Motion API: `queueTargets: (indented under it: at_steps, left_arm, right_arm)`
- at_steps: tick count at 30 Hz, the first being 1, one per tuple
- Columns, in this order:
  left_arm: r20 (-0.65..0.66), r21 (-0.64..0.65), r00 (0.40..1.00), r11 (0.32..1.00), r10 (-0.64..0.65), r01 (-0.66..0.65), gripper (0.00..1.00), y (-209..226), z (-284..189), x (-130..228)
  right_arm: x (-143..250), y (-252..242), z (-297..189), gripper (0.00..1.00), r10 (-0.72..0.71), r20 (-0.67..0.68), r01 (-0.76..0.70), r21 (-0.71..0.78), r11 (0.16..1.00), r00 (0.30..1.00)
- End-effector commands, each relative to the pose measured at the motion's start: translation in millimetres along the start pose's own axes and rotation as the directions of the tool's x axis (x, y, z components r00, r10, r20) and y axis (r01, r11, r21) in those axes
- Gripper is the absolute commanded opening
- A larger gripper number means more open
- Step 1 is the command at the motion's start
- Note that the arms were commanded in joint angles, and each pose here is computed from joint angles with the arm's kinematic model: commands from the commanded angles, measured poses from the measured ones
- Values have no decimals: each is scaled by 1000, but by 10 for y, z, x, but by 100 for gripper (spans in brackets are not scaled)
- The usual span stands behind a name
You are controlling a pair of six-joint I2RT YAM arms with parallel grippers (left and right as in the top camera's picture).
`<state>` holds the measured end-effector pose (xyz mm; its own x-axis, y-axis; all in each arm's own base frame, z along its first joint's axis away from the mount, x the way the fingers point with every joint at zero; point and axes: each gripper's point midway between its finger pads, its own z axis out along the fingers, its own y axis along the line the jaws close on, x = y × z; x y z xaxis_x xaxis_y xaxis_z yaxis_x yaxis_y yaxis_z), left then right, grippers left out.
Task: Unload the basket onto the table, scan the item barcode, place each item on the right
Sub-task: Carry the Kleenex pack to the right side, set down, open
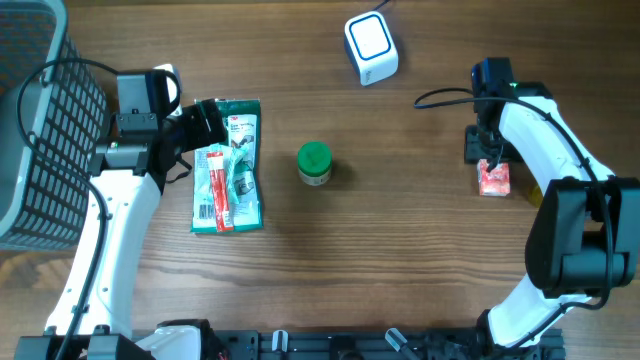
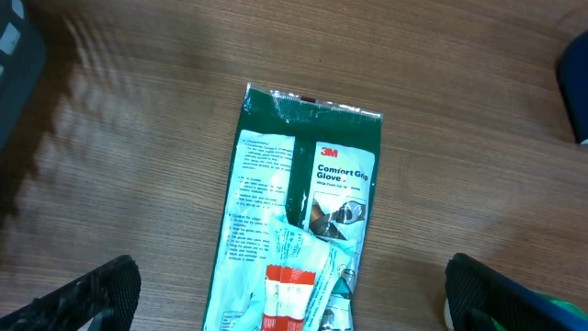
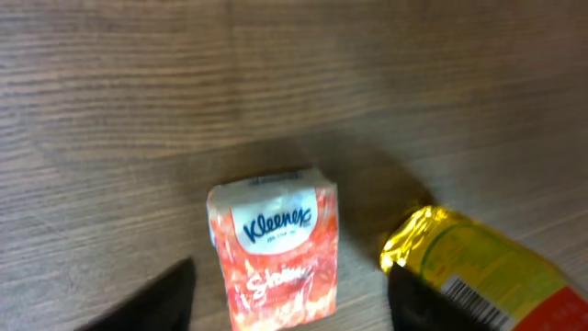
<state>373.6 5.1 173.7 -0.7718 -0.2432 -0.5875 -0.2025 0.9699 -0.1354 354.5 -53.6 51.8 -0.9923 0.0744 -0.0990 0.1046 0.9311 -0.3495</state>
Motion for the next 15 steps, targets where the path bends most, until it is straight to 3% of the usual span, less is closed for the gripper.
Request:
queueTargets:
  at_steps: [1, 3, 6, 12, 14, 15]
  left_arm:
    - [23, 11, 1000, 1000, 1, -1, 100, -10, -57, -67]
    - [23, 11, 1000, 1000, 1, -1, 100, -10, -57, -67]
    - [23, 11, 1000, 1000, 1, -1, 100, -10, -57, -67]
    - [23, 11, 1000, 1000, 1, -1, 100, -10, -57, -67]
    - [23, 11, 1000, 1000, 1, -1, 100, -10, -57, -67]
    - [23, 11, 1000, 1000, 1, -1, 100, -10, -57, -67]
  right_arm:
    - [-17, 230, 11, 100, 43, -4, -43, -128, 991, 999]
    - [-31, 637, -93, 99, 43, -17, -46, -363, 931, 999]
    - [-31, 953, -255, 97, 8, -13, -14, -546, 838, 1000]
    - [61, 1063, -313, 100, 30, -77, -70, -604, 794, 997]
    - [136, 1030, -266, 77, 20, -98, -74, -581, 811, 995]
    - [185, 987, -200, 57, 18, -108, -75, -550, 832, 994]
